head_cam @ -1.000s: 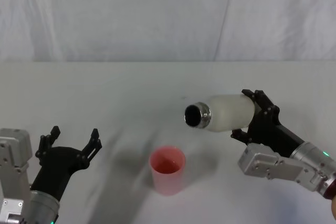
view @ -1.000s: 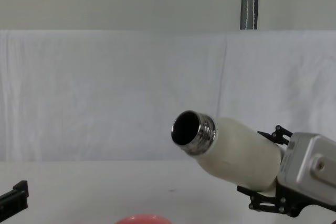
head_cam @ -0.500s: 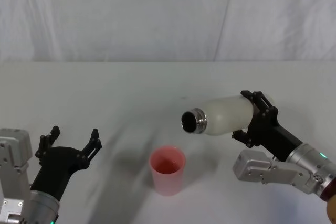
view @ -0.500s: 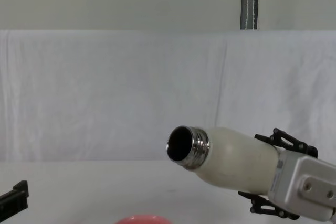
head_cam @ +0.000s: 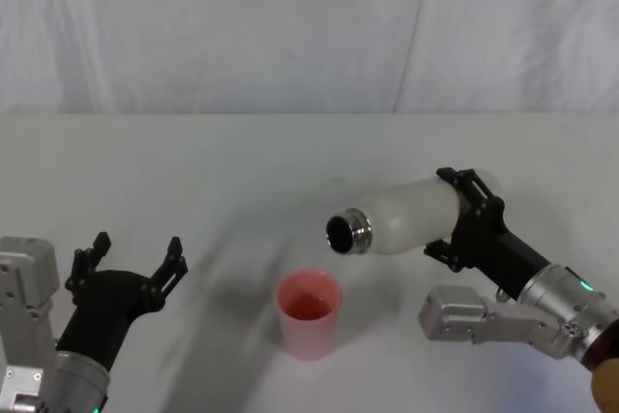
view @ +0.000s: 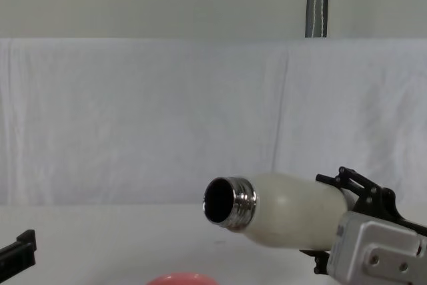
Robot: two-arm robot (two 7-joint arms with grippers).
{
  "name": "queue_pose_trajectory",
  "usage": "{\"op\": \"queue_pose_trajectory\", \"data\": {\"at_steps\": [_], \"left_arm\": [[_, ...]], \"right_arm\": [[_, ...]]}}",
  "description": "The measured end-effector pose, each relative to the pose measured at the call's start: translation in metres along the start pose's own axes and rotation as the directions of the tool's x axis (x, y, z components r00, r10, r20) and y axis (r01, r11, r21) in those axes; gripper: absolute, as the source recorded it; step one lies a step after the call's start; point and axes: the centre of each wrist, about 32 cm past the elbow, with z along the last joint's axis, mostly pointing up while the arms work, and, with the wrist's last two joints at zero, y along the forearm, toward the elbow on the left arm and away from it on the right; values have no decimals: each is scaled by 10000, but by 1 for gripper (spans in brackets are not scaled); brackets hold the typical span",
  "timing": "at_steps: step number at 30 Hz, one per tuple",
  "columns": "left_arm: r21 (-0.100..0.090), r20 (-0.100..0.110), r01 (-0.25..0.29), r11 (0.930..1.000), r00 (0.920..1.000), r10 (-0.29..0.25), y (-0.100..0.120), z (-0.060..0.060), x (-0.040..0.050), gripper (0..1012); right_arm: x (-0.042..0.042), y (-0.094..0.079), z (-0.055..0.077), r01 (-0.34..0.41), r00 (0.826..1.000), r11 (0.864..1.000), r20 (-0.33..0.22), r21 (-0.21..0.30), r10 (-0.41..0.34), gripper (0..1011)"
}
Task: Grasp the thermos with one hand and pour water into the cup lid.
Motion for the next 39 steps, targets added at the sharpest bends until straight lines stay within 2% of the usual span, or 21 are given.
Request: {"op": "queue_pose_trajectory", "data": {"at_steps": [39], "left_arm": [[-1, 0, 1, 10000, 10000, -1, 0, 0, 0, 1001]], "right_arm": [[-94, 87, 48, -23, 9923, 9986, 1238, 520, -42, 958]]}}
